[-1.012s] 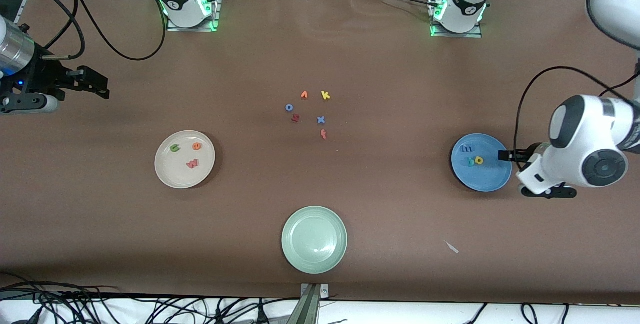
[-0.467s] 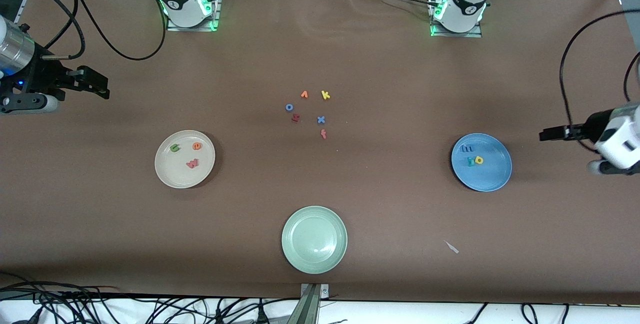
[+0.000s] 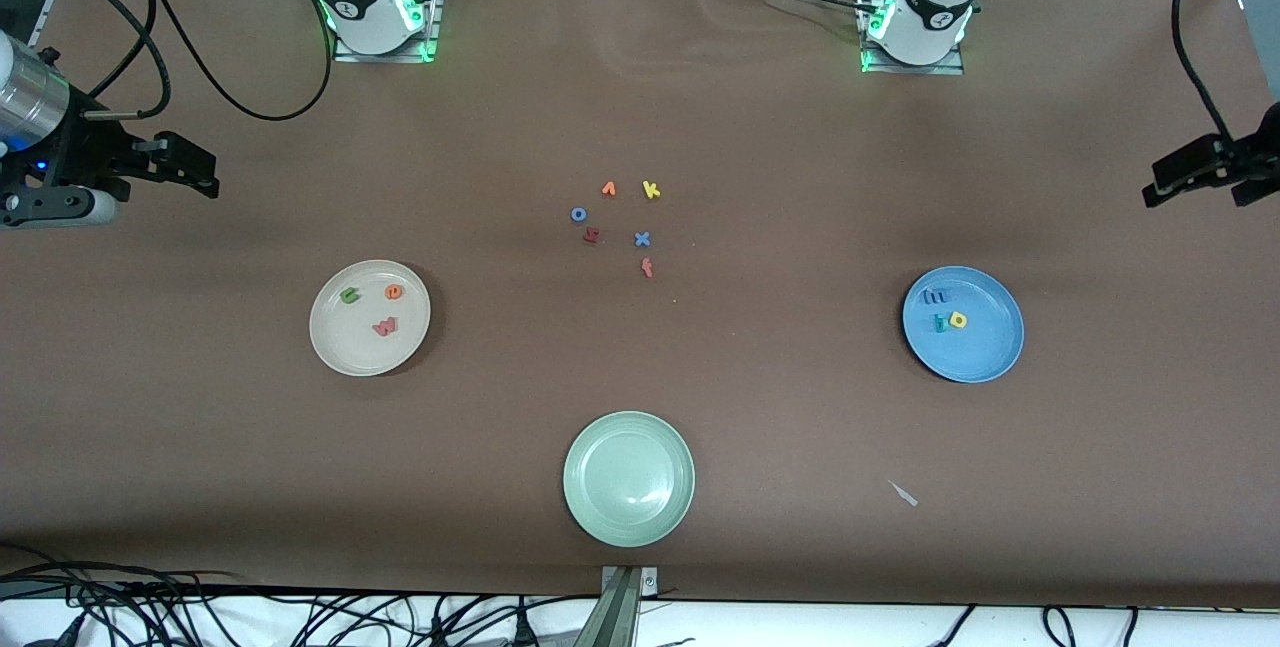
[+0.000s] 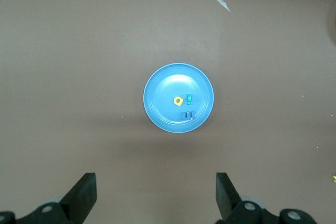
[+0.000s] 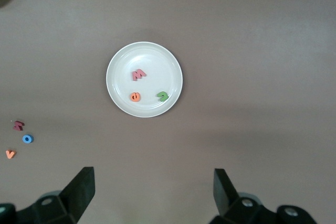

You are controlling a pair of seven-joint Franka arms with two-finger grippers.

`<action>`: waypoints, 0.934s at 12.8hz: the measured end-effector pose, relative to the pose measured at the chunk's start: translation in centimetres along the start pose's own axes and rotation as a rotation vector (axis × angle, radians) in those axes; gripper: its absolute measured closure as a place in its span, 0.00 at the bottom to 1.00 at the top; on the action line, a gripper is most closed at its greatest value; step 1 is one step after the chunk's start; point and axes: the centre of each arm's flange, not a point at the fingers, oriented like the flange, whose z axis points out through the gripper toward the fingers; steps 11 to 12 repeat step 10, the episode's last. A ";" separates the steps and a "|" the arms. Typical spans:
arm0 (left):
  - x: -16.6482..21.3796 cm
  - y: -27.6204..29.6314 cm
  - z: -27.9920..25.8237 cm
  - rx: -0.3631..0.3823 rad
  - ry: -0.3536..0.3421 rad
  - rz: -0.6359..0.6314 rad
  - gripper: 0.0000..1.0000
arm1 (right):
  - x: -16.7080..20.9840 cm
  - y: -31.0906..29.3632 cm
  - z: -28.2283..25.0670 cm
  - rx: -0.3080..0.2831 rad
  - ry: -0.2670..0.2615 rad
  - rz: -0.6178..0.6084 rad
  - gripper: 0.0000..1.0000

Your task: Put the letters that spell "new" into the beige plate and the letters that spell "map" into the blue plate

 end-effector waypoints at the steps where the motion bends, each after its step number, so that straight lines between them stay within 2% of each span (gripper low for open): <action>1: -0.3 0.1 -0.2 0.001 0.007 0.001 0.00 | 0.0 0.1 0.0 -0.001 0.000 0.001 0.00; 3: 0.1 0.1 0.5 0.002 0.025 0.002 0.00 | 0.0 0.1 0.0 -0.001 0.000 0.001 0.00; 6: 0.3 0.9 2.2 0.001 0.009 0.016 0.00 | 0.0 0.1 0.0 -0.001 0.000 0.001 0.00; 12: 0.3 1.2 2.3 0.001 0.008 0.022 0.00 | 0.0 0.1 0.0 -0.001 0.000 0.001 0.00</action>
